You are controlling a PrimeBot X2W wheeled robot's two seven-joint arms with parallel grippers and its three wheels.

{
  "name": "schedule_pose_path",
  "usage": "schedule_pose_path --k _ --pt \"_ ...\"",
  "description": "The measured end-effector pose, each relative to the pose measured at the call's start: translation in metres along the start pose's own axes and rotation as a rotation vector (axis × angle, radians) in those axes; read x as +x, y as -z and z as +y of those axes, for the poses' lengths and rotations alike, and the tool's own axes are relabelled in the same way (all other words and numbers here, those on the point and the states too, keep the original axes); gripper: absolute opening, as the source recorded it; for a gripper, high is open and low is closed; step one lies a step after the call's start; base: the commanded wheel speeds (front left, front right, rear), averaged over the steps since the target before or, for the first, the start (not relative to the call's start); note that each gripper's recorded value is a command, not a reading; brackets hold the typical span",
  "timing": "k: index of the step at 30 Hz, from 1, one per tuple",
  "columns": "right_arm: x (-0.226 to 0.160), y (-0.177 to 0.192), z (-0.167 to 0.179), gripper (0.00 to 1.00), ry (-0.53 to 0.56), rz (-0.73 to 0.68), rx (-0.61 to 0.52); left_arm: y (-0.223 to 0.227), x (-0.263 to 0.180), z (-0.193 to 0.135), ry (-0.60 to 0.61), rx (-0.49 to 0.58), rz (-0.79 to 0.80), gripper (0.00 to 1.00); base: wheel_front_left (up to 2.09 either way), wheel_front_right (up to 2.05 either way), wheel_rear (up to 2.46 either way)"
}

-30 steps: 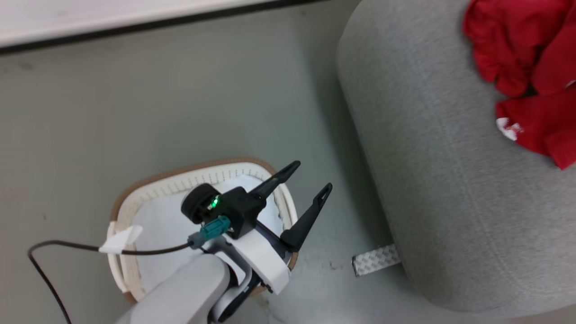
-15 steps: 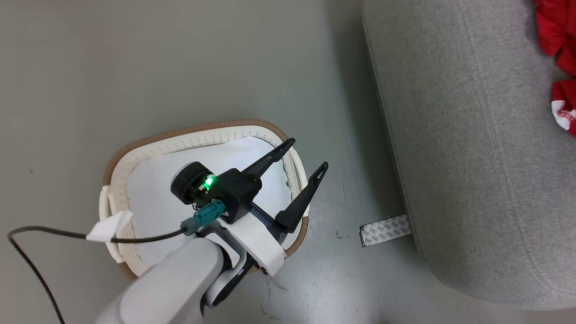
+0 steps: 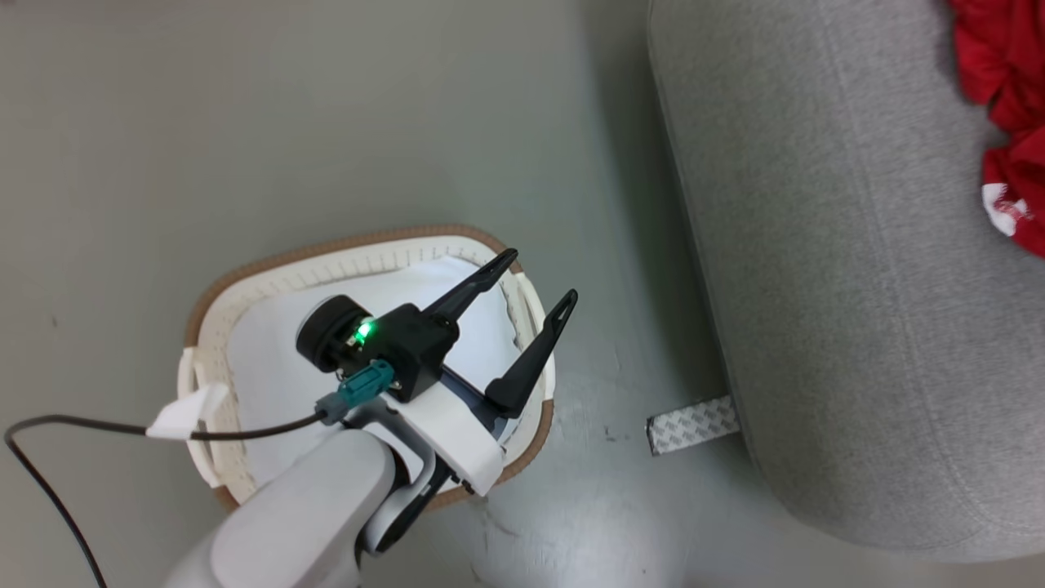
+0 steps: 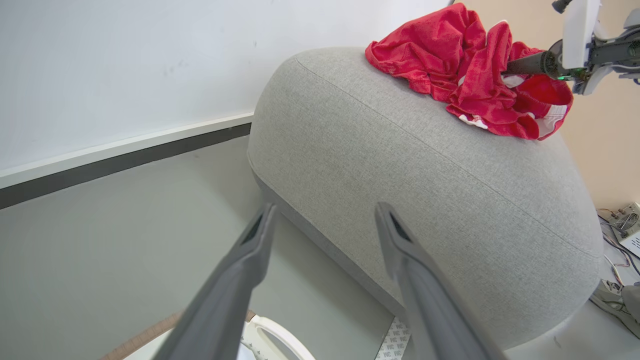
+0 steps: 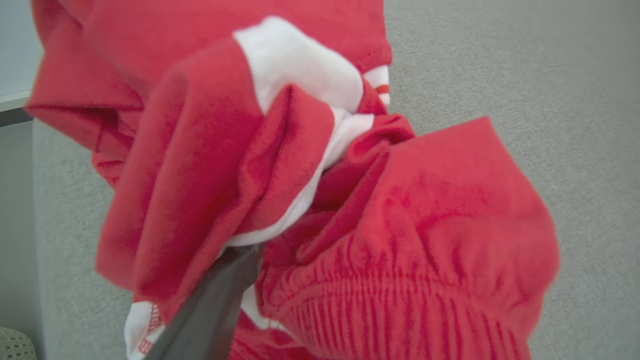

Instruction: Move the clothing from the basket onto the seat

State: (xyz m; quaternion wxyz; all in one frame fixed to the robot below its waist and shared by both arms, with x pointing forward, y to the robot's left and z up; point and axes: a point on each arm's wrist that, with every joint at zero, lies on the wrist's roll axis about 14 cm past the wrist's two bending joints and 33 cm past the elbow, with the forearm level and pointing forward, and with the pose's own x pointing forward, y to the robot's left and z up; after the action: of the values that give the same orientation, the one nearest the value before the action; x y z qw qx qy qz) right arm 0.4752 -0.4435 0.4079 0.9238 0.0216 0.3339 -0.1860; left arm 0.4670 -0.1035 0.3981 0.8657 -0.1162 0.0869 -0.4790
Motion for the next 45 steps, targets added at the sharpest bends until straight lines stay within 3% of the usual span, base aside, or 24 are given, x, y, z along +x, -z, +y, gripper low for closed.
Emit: schedule_pose_path --k 8,15,20,26,31,35,39,45 --pt "-0.036 0.013 -0.001 1.00 -0.046 0.114 0.046 -0.026 -0.006 -0.021 -0.003 0.018 -0.038 1.00 0.00 0.00 0.00" --pt "-0.079 0.001 -0.019 1.00 -0.061 0.089 0.048 -0.052 -0.022 -0.040 -0.038 0.047 -0.068 1.00 0.00 0.00 0.00" --pt "-0.109 -0.031 -0.004 1.00 -0.150 -0.066 0.032 -0.077 -0.040 -0.041 -0.118 0.068 -0.105 1.00 0.00 0.00 0.00" --pt "-0.155 -0.070 0.046 1.00 -0.340 -0.284 -0.003 -0.108 -0.075 -0.030 -0.243 0.106 -0.164 1.00 0.00 0.00 0.00" --pt "-0.201 -0.116 0.088 1.00 -0.482 -0.568 -0.033 -0.141 -0.111 -0.013 -0.363 0.114 -0.258 1.00 0.00 0.00 0.00" --pt "-0.220 -0.120 0.122 1.00 -0.587 -0.679 -0.013 -0.163 -0.142 -0.002 -0.439 0.125 -0.331 1.00 0.00 0.00 0.00" --pt "-0.238 -0.113 0.146 1.00 -0.679 -0.761 0.084 -0.172 -0.176 0.007 -0.528 0.136 -0.378 1.00 0.00 0.00 0.00" --pt "-0.246 -0.088 0.165 1.00 -0.706 -0.834 0.113 -0.177 -0.226 0.022 -0.686 0.157 -0.428 1.00 0.00 0.00 0.00"
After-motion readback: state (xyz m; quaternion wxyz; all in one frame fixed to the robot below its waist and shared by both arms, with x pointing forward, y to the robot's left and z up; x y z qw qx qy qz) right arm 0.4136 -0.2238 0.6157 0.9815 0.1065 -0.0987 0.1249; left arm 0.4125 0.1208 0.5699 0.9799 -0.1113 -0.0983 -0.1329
